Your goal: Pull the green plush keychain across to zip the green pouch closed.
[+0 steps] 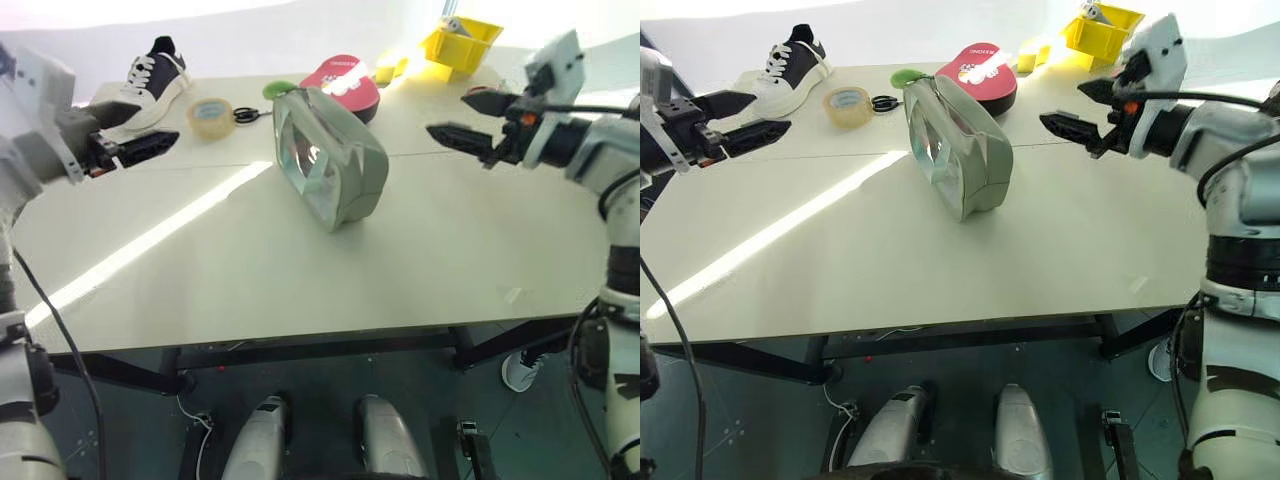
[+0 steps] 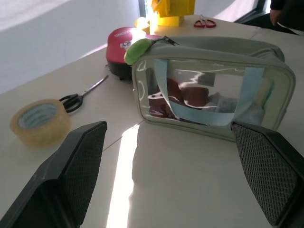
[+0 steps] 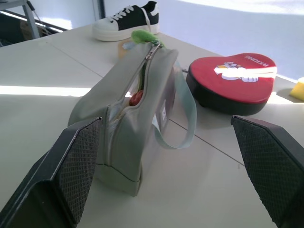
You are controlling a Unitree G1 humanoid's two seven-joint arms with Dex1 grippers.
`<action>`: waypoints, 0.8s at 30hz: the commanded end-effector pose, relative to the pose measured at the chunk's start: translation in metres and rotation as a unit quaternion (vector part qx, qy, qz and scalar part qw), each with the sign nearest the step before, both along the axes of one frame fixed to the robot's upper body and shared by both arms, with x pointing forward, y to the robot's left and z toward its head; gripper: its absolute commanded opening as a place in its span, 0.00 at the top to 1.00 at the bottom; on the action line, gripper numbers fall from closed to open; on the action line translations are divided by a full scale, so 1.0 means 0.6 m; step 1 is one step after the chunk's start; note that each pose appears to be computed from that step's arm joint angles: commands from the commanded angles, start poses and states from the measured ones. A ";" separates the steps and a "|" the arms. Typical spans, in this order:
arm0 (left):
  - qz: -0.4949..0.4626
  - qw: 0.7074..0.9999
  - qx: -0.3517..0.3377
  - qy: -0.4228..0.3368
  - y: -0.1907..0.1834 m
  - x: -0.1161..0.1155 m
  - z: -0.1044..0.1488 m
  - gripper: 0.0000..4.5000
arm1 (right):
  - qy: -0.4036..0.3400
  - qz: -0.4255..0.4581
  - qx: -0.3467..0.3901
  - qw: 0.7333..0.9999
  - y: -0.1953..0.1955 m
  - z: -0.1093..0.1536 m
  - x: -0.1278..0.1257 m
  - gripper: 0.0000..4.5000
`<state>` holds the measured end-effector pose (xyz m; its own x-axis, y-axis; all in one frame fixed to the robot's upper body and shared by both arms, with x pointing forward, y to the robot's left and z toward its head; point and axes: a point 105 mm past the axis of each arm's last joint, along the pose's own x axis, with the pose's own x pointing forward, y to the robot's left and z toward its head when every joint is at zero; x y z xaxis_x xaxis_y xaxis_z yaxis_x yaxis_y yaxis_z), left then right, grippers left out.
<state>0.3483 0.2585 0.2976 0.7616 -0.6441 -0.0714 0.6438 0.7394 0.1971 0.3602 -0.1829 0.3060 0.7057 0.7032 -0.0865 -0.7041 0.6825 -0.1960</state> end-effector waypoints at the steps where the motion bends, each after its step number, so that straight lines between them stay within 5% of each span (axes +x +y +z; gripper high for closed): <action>1: 0.001 1.000 0.018 -0.016 0.005 -0.003 0.018 0.01 | -0.025 0.027 -0.011 0.999 0.024 0.024 -0.017 0.00; 8: -0.021 0.999 0.013 -0.022 -0.024 0.001 0.009 0.01 | -0.020 0.014 -0.024 0.999 0.040 0.000 -0.011 0.00; 15: -0.061 0.997 0.019 -0.051 -0.071 -0.002 0.037 0.01 | -0.052 -0.011 -0.020 0.998 0.075 0.023 0.011 0.00; 24: -0.143 0.981 0.099 -0.081 -0.141 -0.012 0.043 0.01 | -0.032 0.045 -0.064 0.996 0.175 -0.004 0.029 0.00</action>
<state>0.3455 0.1790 0.3129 0.5726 -0.8104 -0.1243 0.7824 0.4948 0.3783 0.3772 -0.0820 0.2912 0.6383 0.7516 -0.1665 -0.7613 0.5841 -0.2816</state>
